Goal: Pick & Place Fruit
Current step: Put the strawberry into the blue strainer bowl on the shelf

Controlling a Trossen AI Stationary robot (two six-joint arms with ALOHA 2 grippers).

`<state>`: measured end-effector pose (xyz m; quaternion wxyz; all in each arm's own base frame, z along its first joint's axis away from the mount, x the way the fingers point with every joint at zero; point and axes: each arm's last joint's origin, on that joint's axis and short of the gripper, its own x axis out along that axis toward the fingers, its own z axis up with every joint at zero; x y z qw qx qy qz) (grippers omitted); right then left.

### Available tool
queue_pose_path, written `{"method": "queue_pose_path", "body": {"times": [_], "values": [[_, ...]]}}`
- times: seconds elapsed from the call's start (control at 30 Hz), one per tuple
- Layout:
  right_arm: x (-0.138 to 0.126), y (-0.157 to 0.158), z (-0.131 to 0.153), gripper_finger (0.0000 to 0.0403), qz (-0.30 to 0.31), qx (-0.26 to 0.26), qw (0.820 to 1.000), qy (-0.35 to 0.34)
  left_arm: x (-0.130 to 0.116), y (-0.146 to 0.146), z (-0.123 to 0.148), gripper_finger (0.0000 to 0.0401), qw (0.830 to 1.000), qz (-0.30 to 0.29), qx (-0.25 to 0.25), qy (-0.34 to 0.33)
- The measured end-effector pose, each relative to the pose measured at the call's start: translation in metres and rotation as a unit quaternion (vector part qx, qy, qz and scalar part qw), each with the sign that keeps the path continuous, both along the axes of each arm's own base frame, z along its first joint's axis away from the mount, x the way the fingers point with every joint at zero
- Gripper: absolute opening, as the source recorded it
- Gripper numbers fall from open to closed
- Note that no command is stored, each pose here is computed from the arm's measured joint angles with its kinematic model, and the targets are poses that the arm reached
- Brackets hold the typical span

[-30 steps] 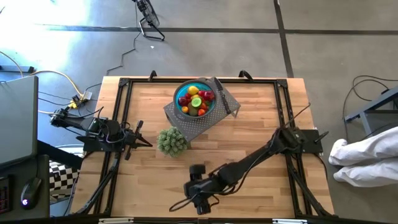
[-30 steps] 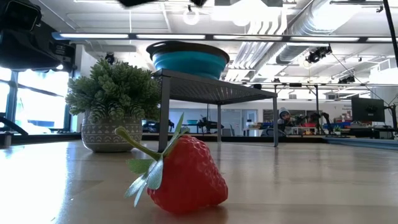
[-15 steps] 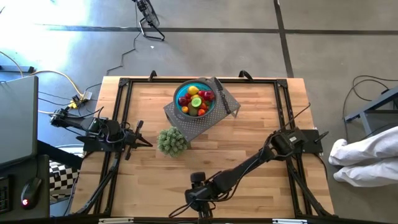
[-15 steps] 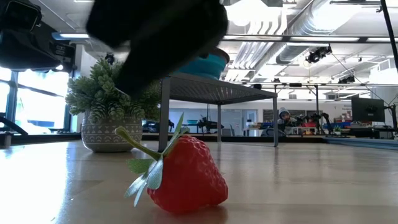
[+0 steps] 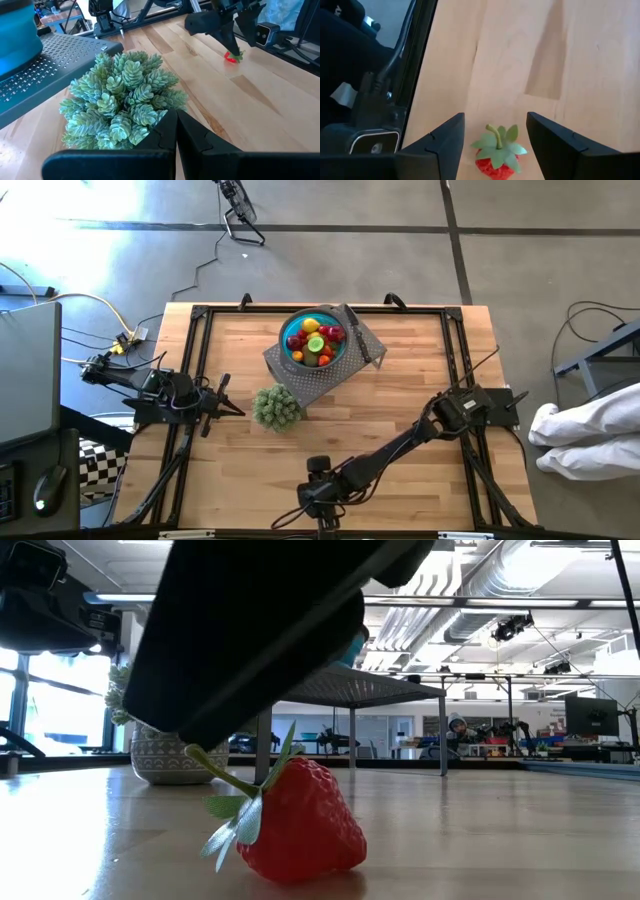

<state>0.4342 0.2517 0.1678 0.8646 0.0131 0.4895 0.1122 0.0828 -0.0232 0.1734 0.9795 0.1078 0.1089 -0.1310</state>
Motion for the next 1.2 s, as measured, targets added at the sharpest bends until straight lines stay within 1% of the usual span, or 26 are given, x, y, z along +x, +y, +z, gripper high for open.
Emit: {"method": "queue_pose_path", "body": {"times": [0.13,0.27,0.63,0.73,1.0,1.2], "values": [[0.0,0.0,0.0,0.0206,0.001,0.002,1.0,0.001,0.0,0.0,0.0,0.0002,1.0,0.0,0.0,0.0],[0.0,0.0,-0.01,0.0206,0.001,-0.006,1.0,0.013,0.0,0.0,0.0,0.0002,1.0,0.0,-0.001,0.0],[0.001,0.0,-0.012,0.0203,-0.002,-0.007,1.0,0.01,0.0,0.0,0.0,0.0002,1.0,0.0,-0.001,0.0],[0.001,0.0,-0.012,0.0187,-0.001,-0.007,1.0,0.01,0.0,0.0,0.0,0.0002,1.0,0.0,-0.001,0.0],[0.001,0.001,-0.012,0.0117,0.0,-0.001,1.0,0.013,0.0,0.0,0.0,0.0002,1.0,0.0,0.0,0.0],[0.001,0.001,-0.012,0.0075,0.002,0.004,1.0,0.017,0.0,0.0,0.0,0.0002,1.0,0.0,0.0,0.0]]}}
